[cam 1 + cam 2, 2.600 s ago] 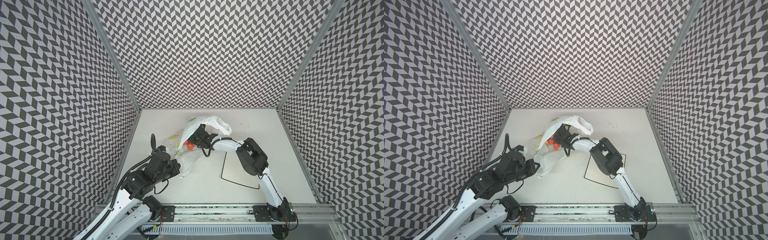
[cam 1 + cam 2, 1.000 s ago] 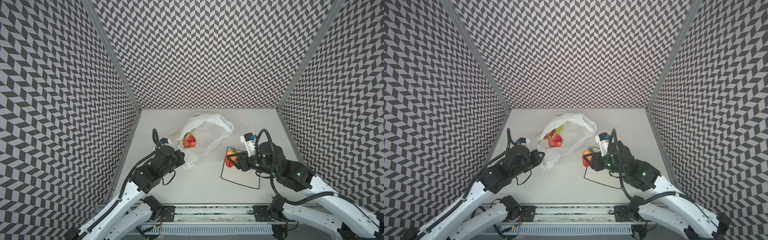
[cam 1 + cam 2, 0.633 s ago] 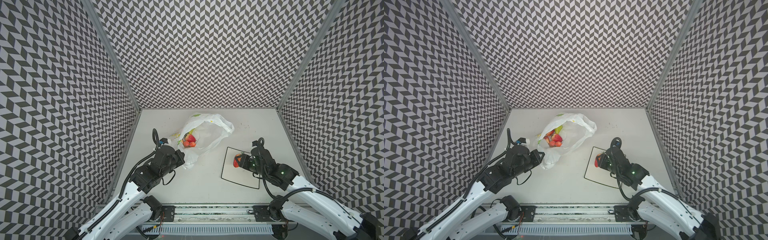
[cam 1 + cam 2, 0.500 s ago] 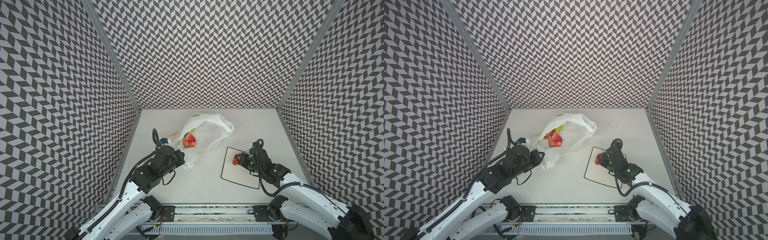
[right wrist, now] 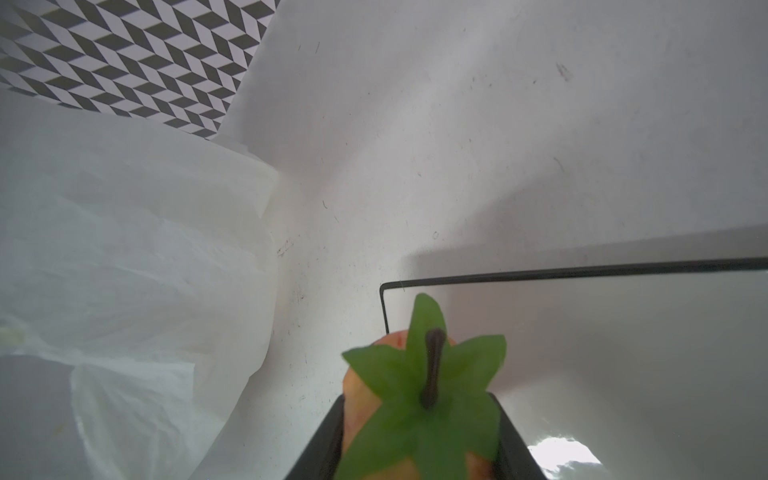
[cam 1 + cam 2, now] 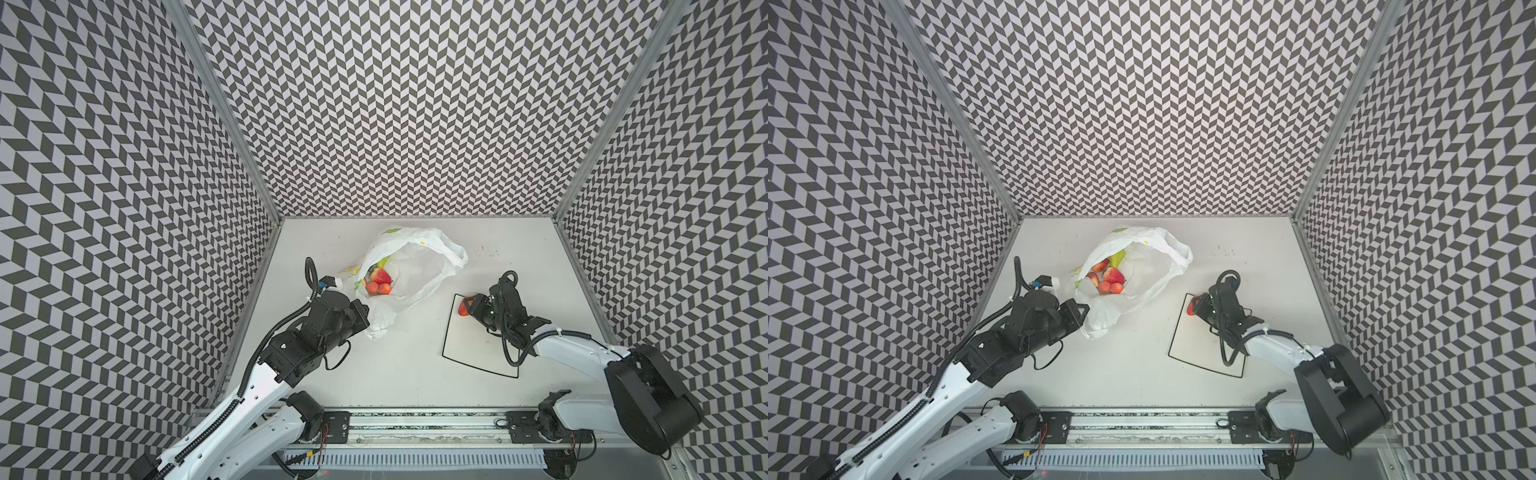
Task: Take the fake fruits out of the plastic bag
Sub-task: 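Lift the peach out and carry it onto the white mat, then open the right gripper to release the peach on the mat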
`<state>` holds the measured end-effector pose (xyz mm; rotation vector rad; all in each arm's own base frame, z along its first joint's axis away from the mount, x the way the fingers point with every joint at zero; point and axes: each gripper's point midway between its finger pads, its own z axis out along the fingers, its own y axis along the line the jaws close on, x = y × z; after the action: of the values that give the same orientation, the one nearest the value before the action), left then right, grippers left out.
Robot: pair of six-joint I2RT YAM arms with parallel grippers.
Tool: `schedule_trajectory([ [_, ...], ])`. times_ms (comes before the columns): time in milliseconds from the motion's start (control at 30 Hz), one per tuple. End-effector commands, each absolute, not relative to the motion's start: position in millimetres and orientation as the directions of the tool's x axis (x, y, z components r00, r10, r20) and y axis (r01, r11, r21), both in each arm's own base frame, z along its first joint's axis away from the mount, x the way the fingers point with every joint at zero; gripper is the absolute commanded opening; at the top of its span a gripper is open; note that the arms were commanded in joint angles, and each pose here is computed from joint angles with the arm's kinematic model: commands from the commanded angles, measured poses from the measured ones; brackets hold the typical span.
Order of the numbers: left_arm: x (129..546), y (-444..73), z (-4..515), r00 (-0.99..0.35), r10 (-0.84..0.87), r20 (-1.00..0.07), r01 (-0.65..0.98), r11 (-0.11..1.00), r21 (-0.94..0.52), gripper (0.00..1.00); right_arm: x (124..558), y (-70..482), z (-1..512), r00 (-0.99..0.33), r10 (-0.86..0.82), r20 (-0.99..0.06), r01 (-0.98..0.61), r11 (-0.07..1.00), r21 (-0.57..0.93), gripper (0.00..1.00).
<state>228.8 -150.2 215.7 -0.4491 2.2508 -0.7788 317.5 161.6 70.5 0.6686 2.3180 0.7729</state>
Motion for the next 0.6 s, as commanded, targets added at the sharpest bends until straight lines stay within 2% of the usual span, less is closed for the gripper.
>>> schedule_trajectory([
  [0, 230.8, -148.1, 231.0, -0.663, -0.528, -0.530, -0.072, 0.750, -0.657, 0.00, 330.0, 167.8, 79.1, -0.669, 0.636, -0.385, 0.233, 0.671, 0.704, 0.36],
  [100, 230.5, -147.5, 231.6, -0.661, -0.531, -0.531, -0.072, 0.749, -0.659, 0.00, 328.9, 164.8, 70.0, -0.669, 0.635, -0.386, 0.249, 0.681, 0.689, 0.40],
  [267, 230.2, -148.1, 230.2, -0.664, -0.530, -0.527, -0.073, 0.748, -0.660, 0.00, 328.2, 158.0, 61.3, -0.668, 0.629, -0.398, 0.279, 0.707, 0.650, 0.58],
  [500, 229.6, -149.1, 229.2, -0.669, -0.529, -0.523, -0.071, 0.746, -0.662, 0.00, 326.5, 147.3, 69.3, -0.653, 0.622, -0.433, 0.292, 0.734, 0.614, 0.72],
  [567, 229.9, -149.0, 229.3, -0.668, -0.529, -0.523, -0.072, 0.746, -0.663, 0.00, 324.7, 143.4, 74.8, -0.648, 0.618, -0.444, 0.295, 0.742, 0.602, 0.80],
])
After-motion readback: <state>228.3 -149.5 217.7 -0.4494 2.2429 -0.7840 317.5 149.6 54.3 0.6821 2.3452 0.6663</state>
